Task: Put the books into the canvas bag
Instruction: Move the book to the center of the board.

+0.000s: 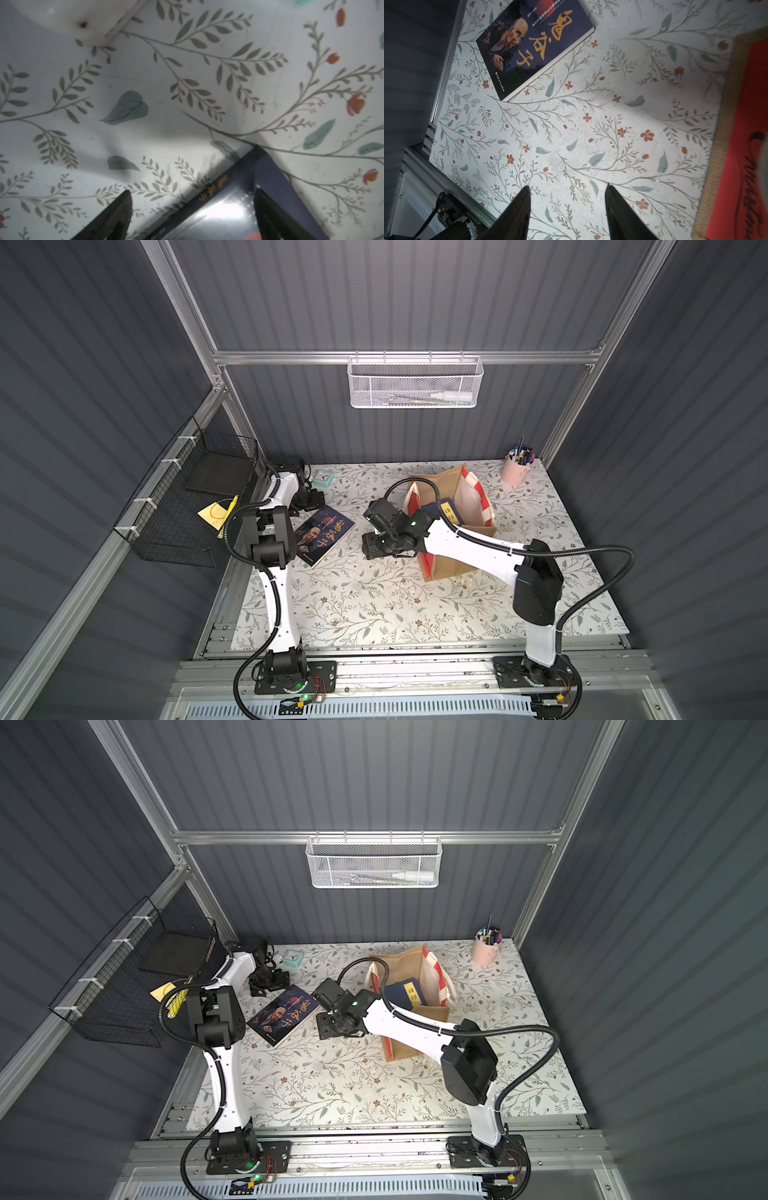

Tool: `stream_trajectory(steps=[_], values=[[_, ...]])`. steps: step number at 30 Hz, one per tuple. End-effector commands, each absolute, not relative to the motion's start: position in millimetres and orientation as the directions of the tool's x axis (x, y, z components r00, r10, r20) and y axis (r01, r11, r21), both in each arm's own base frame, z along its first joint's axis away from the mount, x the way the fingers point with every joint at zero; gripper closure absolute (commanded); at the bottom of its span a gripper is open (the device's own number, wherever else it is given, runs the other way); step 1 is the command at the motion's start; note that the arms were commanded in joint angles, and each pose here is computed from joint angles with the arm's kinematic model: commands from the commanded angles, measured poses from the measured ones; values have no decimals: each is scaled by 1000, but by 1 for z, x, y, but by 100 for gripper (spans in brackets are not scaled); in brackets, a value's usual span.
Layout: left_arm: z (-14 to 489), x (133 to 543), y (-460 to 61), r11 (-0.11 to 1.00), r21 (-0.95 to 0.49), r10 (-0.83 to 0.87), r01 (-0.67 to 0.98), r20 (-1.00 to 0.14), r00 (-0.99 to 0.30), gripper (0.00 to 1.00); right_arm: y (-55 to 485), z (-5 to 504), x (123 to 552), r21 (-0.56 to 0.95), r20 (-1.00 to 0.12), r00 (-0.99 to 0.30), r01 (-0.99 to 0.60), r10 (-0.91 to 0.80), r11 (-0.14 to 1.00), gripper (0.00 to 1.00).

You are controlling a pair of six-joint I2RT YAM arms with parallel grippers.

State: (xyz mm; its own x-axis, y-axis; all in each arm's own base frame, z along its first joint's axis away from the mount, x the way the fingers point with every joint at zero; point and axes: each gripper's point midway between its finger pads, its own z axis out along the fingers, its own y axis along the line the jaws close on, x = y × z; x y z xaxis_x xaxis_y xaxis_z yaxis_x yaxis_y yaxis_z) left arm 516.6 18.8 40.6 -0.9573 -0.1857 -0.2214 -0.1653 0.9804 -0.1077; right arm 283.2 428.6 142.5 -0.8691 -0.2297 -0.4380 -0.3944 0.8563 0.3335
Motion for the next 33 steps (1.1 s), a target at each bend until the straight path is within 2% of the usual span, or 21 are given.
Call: stream_trajectory(steps=[1,6,13,22,29,31,33], values=[[41,508,13,975,-164,-184,-152,-200,-962,9,448,142,282,416,-412,-886,-390,-212,822,38],[39,484,0,961,-226,-195,-158,-154,-969,14,458,108,276,485,-322,-923,-354,-213,800,36],[40,444,-45,886,-421,-242,-194,-63,-968,28,435,82,277,526,-249,-957,-261,-147,809,32],[46,371,-110,872,-468,-184,-142,-44,-982,28,383,52,286,510,-182,-979,-170,-87,843,32],[51,342,-129,810,-563,-248,-166,-71,-966,28,359,56,308,486,-212,-974,-179,-83,855,33],[54,338,-131,794,-588,-258,-155,-94,-962,28,357,53,313,483,-209,-974,-180,-87,857,35],[56,332,-134,772,-617,-270,-156,-95,-958,28,359,50,316,486,-207,-974,-187,-96,853,43]])
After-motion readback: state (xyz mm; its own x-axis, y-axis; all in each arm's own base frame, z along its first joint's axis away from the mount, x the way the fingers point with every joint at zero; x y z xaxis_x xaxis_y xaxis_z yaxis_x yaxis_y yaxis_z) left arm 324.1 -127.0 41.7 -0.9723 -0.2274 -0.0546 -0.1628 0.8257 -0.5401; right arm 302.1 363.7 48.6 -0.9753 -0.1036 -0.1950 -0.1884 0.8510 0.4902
